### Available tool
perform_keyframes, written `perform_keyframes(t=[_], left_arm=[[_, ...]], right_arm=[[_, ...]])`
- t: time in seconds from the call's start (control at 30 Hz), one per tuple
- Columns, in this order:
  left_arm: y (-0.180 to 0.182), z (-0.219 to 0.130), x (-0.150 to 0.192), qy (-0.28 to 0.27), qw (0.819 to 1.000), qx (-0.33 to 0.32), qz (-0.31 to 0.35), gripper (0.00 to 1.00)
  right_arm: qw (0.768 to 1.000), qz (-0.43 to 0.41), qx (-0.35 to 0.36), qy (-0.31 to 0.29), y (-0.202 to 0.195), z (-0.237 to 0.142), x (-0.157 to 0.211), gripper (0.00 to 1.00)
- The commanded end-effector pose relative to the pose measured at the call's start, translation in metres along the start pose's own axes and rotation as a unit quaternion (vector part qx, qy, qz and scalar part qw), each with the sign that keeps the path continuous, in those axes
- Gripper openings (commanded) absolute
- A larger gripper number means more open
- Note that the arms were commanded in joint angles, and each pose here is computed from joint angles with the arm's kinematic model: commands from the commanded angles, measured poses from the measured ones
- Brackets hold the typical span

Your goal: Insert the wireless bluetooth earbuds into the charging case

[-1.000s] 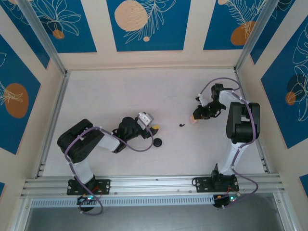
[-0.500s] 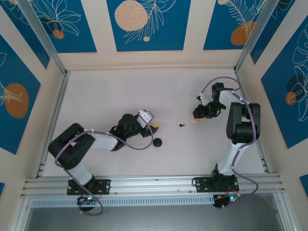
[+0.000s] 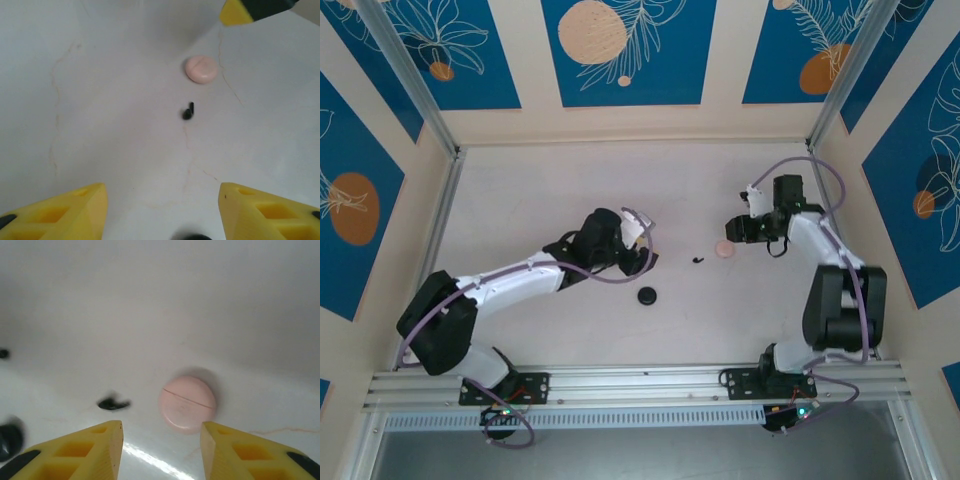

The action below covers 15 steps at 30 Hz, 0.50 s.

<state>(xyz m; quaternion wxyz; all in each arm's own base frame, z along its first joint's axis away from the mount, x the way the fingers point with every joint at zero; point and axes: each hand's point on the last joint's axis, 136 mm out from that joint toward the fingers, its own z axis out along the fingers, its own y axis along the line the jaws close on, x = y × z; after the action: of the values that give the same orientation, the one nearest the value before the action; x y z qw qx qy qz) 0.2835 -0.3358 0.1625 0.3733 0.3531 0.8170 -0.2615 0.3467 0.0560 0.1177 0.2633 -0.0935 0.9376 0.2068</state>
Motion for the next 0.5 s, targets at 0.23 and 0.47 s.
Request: perform_keyframes(t=[0.23,0.47], left_arm=[[-0.021,-0.014,0.052,0.279,0.946,-0.078,-0.144,0.55],[-0.034,-0.001,0.071,0.369,0.912,-0.109,-0.143,0.55]], right_arm=[[0.975,-0.031,-0.118,-0.184,0.070,-0.039,-0.008,0.47],[0.975,-0.007,-0.119,-0.188,0.073,-0.045,0.007,0.50]])
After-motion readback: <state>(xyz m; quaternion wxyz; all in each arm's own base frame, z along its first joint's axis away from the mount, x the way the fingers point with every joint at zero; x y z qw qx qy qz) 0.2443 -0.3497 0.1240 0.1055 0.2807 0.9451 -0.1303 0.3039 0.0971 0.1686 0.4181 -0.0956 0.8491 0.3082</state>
